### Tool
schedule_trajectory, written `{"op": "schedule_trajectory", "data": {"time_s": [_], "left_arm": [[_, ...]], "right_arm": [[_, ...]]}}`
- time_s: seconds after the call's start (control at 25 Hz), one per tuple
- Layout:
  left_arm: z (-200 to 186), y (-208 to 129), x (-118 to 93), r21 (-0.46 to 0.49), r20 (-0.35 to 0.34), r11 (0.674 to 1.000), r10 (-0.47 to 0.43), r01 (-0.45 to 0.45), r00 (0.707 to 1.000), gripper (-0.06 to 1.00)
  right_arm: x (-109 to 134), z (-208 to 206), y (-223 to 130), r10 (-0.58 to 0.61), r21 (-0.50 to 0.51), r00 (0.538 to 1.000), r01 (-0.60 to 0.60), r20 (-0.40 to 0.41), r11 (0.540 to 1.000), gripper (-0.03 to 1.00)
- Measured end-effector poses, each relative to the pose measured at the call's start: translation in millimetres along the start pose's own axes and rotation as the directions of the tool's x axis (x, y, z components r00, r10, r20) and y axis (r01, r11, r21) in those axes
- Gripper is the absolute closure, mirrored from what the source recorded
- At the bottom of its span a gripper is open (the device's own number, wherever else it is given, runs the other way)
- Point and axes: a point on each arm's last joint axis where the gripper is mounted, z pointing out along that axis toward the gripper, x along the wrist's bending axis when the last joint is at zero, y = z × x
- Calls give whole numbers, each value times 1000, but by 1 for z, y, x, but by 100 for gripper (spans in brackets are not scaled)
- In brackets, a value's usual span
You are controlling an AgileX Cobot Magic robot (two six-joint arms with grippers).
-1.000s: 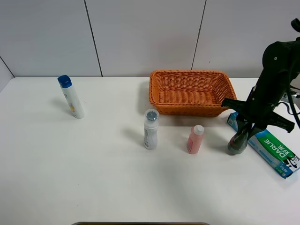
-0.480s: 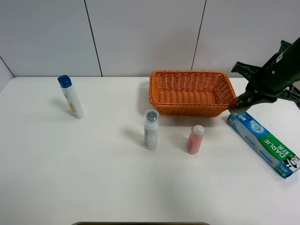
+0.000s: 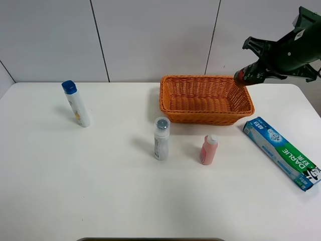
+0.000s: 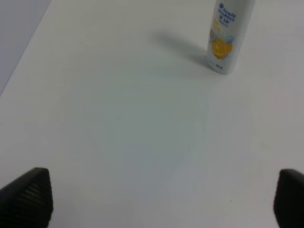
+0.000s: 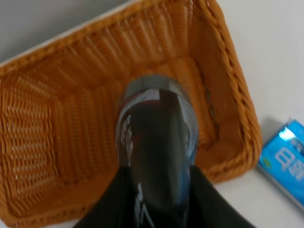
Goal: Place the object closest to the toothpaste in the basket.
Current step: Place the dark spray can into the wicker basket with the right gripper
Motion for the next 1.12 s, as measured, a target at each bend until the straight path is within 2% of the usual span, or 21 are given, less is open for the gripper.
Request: {"op": "schedule_trajectory", "data": {"time_s": [0.2, 0.52, 0.84, 1.12], "left_arm": [[0, 0, 0, 0, 0, 1000, 0, 0, 1000, 1], [0, 0, 0, 0, 0, 1000, 0, 0, 1000, 1], [0, 0, 0, 0, 0, 1000, 0, 0, 1000, 1], [0, 0, 0, 0, 0, 1000, 0, 0, 1000, 1]], "right_arm": [[-4, 50, -3, 11, 17, 1000, -12, 10, 1000, 71], [-12, 109, -9, 48, -16, 999, -48, 5, 999, 71], [-15, 137, -9, 50, -33, 999, -50, 7, 998, 71], [-16, 142, -11, 52, -29, 999, -52, 10, 998, 71]]}}
